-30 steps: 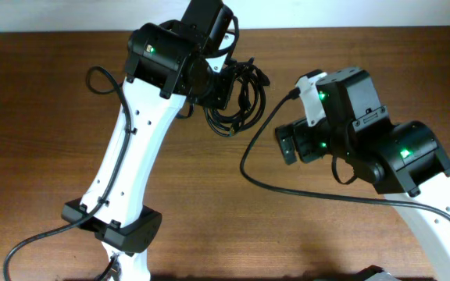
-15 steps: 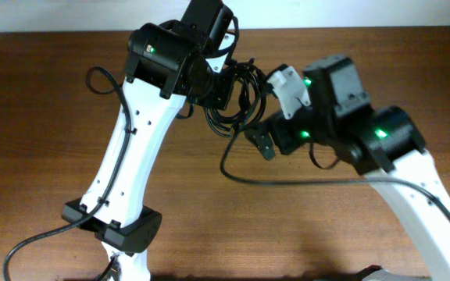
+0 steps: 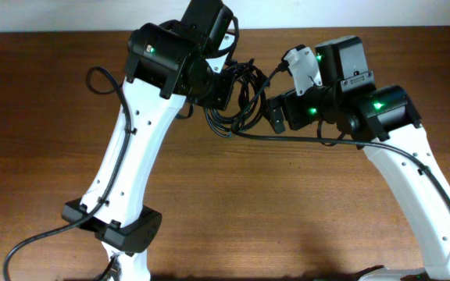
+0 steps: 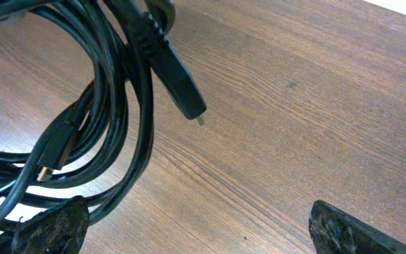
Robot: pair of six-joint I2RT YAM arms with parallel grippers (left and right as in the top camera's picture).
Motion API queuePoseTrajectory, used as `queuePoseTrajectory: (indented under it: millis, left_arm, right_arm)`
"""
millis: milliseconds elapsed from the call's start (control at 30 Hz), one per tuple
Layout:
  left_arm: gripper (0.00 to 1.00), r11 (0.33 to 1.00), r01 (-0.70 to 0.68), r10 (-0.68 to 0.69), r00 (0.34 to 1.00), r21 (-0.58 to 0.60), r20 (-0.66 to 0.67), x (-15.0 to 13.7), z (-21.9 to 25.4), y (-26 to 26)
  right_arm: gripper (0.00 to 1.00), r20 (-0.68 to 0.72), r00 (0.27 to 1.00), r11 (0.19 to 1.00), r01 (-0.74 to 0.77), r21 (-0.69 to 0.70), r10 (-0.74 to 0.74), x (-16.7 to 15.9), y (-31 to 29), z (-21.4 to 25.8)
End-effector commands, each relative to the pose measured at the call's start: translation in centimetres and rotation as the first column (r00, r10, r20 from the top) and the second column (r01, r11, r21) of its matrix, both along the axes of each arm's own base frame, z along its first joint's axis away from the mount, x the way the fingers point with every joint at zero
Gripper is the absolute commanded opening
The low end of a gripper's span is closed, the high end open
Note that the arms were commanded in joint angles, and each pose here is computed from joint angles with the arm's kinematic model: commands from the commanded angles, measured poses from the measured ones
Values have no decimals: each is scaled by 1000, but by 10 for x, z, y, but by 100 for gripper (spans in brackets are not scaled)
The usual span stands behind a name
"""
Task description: Untangle cables
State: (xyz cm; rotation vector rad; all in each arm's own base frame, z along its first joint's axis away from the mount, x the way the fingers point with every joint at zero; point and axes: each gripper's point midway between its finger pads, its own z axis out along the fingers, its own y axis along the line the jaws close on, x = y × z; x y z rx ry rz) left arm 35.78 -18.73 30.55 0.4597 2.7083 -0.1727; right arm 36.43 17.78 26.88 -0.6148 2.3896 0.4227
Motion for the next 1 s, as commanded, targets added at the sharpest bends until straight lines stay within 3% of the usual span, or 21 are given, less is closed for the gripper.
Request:
queuePoseTrajectory:
  millis: [0, 633, 767, 833, 967]
  left_arm:
    - [0, 1000, 16, -16, 1000, -16, 12, -3, 6, 0]
    - [0, 1000, 16, -16, 1000, -19, 19, -2, 7, -1]
    - [0, 1000, 16, -16, 1000, -19, 19, -2, 7, -1]
    - [0, 1000, 16, -16, 1000, -19, 19, -2, 7, -1]
    - [0, 1000, 16, -16, 1000, -19, 19, -2, 7, -1]
  right_arm:
    - [99, 29, 999, 999, -29, 29, 28, -1, 5, 13]
    - [96, -50, 997, 998, -63, 31, 64, 7, 21, -18]
    - [92, -47, 995, 996, -88, 31, 89, 6, 32, -21]
    - [74, -44, 995, 995, -89, 32, 91, 6, 33, -20]
    - [4, -44, 995, 996, -89, 31, 90, 6, 33, -20]
